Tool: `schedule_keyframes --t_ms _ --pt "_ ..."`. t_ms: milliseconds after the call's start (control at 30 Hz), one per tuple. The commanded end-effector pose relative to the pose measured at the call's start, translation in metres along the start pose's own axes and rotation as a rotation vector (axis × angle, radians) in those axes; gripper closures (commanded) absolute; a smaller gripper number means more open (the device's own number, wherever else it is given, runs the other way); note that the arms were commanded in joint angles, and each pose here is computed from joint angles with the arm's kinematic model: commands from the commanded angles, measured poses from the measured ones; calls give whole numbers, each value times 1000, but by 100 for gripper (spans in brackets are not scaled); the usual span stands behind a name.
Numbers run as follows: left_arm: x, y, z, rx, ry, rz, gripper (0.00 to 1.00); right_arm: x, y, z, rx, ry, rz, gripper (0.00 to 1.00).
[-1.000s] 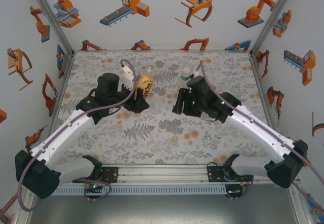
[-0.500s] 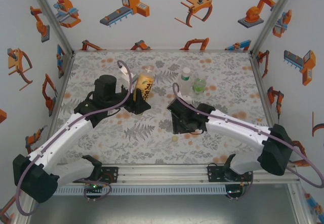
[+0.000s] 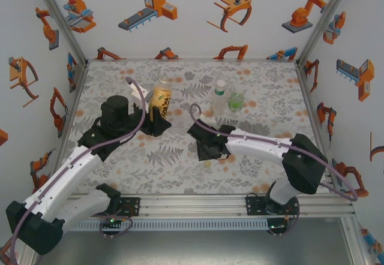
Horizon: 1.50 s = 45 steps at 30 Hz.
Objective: Screw on the bottle caps
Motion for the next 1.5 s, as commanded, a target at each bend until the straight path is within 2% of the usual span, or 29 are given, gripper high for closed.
schedule_keyframes --t_ms 0,767,1467 --pt "2 1 3 7 -31 -5 95 -5 -1 -5 -18 10 10 60" --pt "3 2 -2 12 -25 8 95 -11 0 -16 -12 54 18 63" --pt "4 4 -5 17 -19 19 95 -12 3 -25 -23 93 29 60"
Point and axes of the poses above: each hand's point on the last joint's axis, 136 mm out from that joint toward the fingers, its own z axis back along the fingers, its own y axis along the line the jaws close on, x = y × z, the point moved 9 cm from there along z, back along the fingers, and after that the axes turned 4 degrees about z, right-handed, at the moved point
